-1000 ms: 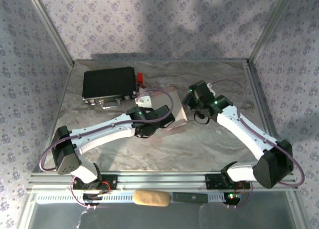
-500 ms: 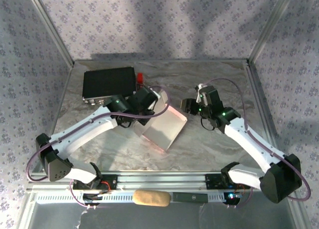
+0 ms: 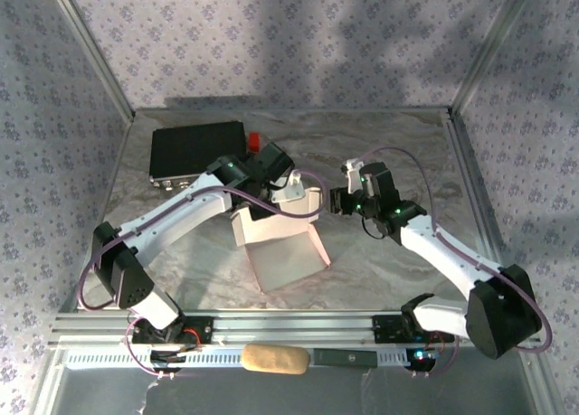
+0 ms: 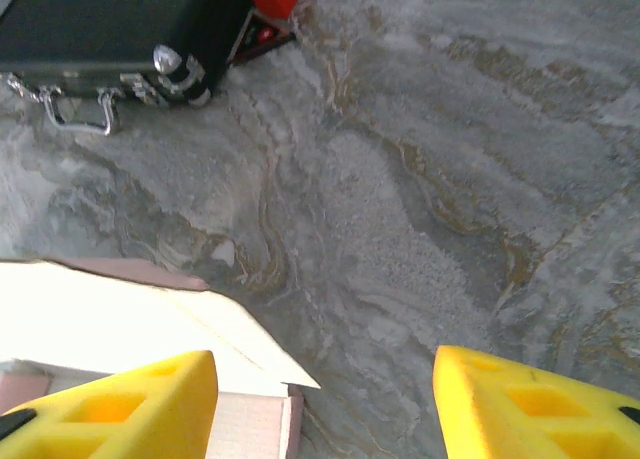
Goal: Fold the paper box
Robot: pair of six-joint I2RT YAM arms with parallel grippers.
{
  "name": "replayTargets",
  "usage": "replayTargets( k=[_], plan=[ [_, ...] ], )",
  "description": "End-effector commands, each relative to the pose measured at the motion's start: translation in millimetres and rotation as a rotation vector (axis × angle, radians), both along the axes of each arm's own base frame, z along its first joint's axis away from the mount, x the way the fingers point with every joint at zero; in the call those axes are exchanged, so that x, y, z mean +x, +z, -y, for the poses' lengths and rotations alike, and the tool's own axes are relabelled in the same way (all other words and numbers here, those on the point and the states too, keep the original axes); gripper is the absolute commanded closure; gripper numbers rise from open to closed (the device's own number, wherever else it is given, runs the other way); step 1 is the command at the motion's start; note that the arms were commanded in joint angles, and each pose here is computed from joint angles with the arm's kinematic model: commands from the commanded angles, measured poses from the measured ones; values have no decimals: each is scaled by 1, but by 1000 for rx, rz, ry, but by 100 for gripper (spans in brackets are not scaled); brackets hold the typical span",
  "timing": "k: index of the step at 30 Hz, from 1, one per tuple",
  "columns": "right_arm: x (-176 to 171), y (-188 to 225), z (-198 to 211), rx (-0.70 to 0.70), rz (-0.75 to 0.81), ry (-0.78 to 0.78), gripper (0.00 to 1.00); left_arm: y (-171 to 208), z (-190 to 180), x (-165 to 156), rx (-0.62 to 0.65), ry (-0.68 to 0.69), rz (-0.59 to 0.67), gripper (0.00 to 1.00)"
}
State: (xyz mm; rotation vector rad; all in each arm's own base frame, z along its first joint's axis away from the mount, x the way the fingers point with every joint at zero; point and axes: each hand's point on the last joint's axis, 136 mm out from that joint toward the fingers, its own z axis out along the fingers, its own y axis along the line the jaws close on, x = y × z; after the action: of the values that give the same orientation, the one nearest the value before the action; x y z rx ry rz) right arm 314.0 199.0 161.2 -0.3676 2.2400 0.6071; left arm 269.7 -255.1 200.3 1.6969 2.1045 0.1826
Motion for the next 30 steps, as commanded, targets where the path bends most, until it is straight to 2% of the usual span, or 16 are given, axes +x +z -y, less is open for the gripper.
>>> replayTargets(
  k=[1, 4, 7, 11, 14, 15, 17, 19, 24, 30],
  plan=[
    [-3, -8, -12, 18, 10, 86, 39, 5, 4, 11, 43, -66, 29, 78],
    [-4, -15, -18, 31, 9, 128, 39, 13, 6, 16, 14, -24, 60, 65],
    [-5, -17, -24, 24, 1, 172, 40, 33, 1, 17, -74, 63, 118, 53],
    [-4, -21, -25, -12, -15, 203, 41, 51, -24, 10, -208, 215, 175, 35],
    [-4, -22, -26, -23, -24, 215, 43, 48, -53, -3, -348, 388, 89, 35],
    [-5, -22, -27, -23, -25, 220, 44, 50, -60, -9, -429, 446, 47, 35],
    [-6, -22, -27, -21, -20, 225, 44, 39, -64, -23, -544, 498, -42, 35],
    [-8, -24, -29, -21, -28, 245, 45, 24, -66, -34, -599, 518, -80, 35],
    [-8, -27, -33, -33, -40, 262, 47, -14, -80, -37, -564, 589, -115, 36],
    [-8, -26, -35, -40, -37, 275, 50, -40, -89, -29, -481, 638, -142, 38]
  ],
)
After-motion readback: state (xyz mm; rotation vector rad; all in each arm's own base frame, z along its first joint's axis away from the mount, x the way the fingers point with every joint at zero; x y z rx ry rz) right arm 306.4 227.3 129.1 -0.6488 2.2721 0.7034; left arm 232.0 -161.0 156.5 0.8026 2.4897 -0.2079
